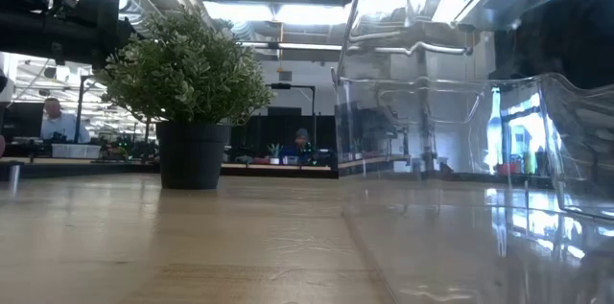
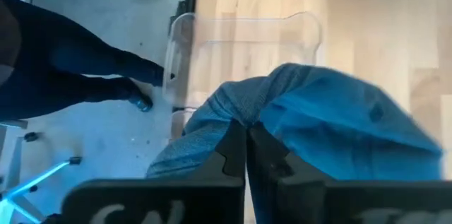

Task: Pick & Place hat
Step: Put the blue cap into the right transparent bin

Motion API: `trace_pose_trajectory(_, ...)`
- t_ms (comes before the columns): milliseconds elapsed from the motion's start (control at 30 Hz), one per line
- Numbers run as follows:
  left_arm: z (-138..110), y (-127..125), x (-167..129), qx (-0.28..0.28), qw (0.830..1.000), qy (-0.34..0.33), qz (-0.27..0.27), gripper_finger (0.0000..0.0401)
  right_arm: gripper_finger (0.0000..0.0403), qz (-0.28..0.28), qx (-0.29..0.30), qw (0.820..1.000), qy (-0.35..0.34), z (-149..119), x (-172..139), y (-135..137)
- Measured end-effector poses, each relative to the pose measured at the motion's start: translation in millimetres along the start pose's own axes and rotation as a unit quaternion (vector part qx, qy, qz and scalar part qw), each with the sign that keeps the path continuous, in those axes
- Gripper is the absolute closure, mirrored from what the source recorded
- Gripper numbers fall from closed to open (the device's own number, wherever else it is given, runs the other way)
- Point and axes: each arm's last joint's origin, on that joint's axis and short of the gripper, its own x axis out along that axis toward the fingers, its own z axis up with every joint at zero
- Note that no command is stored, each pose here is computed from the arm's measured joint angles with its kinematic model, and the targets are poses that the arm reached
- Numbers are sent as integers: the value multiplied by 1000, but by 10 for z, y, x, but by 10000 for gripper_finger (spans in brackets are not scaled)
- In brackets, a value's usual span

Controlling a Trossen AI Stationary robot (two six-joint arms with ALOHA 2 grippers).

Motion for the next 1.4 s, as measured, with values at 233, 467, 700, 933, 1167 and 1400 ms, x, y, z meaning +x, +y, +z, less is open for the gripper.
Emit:
trace_pose_trajectory(233,0,0,0,-2,1000,0,0,265,401,8,-52,998,24,-160,122,335)
trace_pose_trajectory(467,-2,-5,0,-2,1000,2,-9,265,401,5,-201,978,56,-221,363,570)
trace_pose_trajectory(700,-19,-25,-1,-13,999,16,-47,265,401,-3,-235,970,62,-239,446,631)
trace_pose_trajectory(933,-23,-30,-2,-12,998,20,-55,265,401,-19,-261,960,102,-431,542,520)
trace_pose_trajectory(1167,-23,-30,-2,-12,998,20,-56,265,402,-27,-251,959,128,-596,548,351)
trace_pose_trajectory(1400,-25,-30,0,-11,998,21,-55,265,402,-59,-286,939,183,-767,830,281)
